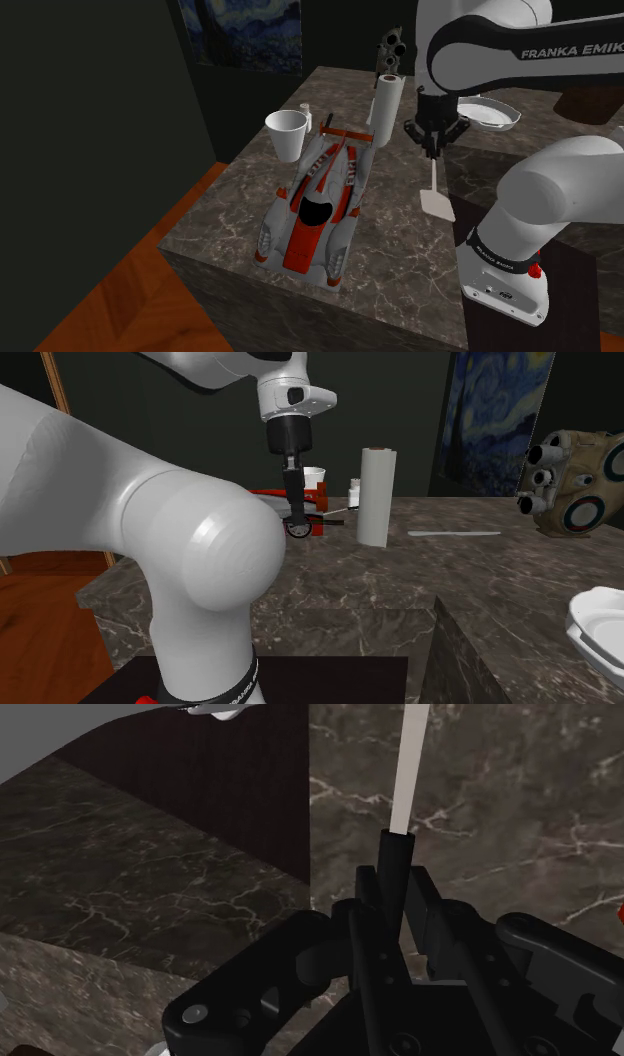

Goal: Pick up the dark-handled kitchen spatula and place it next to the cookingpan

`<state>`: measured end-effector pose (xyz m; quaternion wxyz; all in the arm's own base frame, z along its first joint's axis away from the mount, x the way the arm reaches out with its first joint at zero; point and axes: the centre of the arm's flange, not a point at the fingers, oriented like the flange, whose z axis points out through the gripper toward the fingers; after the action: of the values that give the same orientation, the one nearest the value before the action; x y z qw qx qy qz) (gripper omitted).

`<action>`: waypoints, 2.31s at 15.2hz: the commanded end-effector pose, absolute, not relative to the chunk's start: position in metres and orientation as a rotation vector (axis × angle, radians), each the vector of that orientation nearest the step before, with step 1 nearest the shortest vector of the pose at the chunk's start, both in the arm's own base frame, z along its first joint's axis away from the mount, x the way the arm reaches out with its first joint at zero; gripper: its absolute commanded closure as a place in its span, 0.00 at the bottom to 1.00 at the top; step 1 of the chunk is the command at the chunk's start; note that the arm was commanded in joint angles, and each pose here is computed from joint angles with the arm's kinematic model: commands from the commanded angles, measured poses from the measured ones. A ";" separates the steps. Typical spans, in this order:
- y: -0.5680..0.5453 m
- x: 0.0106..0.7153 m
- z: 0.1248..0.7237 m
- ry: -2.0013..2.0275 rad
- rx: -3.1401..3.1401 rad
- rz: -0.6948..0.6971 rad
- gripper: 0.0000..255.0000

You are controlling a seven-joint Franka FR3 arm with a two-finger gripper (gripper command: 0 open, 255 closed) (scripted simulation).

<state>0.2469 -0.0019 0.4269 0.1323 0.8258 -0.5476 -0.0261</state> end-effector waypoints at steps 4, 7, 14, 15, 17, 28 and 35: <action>-0.002 0.246 0.454 -1.589 2.396 -0.076 1.00; -0.024 0.231 0.459 -1.589 2.396 -0.076 1.00; -0.100 0.179 0.459 -1.589 2.396 -0.076 1.00; -0.111 0.172 0.459 -1.589 2.396 -0.076 1.00; -0.133 0.157 0.459 -1.589 2.396 -0.076 1.00; -0.253 0.075 0.459 -1.589 2.396 -0.076 1.00; -0.329 0.023 0.459 -1.589 2.396 -0.076 1.00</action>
<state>0.0320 -0.3180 0.4580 0.1315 0.8257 -0.5479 -0.0259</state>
